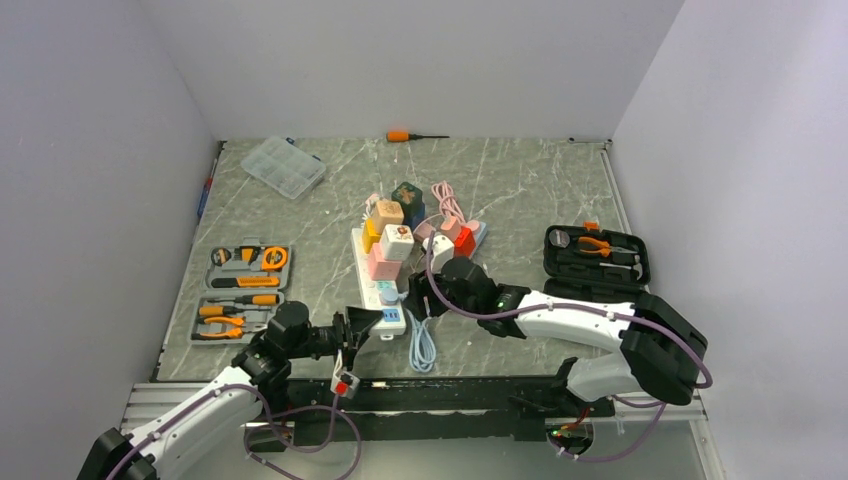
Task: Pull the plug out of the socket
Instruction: Remove the plug from the socket.
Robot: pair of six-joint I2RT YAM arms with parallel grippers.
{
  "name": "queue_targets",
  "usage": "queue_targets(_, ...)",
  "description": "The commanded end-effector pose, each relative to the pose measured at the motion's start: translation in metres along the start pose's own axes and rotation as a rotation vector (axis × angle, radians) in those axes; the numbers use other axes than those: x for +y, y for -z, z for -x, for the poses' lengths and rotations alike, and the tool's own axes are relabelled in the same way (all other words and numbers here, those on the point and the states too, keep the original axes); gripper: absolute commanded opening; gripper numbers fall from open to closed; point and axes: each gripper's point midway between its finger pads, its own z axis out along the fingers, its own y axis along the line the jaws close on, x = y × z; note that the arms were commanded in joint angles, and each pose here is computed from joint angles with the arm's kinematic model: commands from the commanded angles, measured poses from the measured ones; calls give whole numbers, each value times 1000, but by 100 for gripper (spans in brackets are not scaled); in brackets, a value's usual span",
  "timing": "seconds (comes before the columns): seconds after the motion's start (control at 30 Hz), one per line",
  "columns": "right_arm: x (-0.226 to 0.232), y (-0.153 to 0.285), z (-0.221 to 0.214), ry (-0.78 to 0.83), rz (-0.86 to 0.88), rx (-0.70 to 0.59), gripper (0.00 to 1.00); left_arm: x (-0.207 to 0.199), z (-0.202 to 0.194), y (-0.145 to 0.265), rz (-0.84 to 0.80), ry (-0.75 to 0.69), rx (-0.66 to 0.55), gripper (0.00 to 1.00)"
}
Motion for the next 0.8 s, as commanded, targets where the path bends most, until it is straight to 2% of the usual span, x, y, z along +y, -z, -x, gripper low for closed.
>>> queue_targets(0.0,-12,4,23,115,-105,-116,66,63,5,7,154,-114,8,35)
queue_targets(0.1,-22,4,29,200,-181,-170,66,67,4,8,139,-114,14,39)
queue_targets(0.2,-26,5,31,259,-202,-224,64,78,-1,9,139,-87,44,37)
queue_targets(0.4,-14,2,27,318,-148,-262,62,82,-1,13,74,-43,61,33)
queue_targets(0.5,-6,-1,26,333,-131,-293,62,72,-2,14,6,-27,73,33)
queue_targets(0.77,12,-24,28,407,-148,-320,62,80,-4,15,17,-17,85,30)
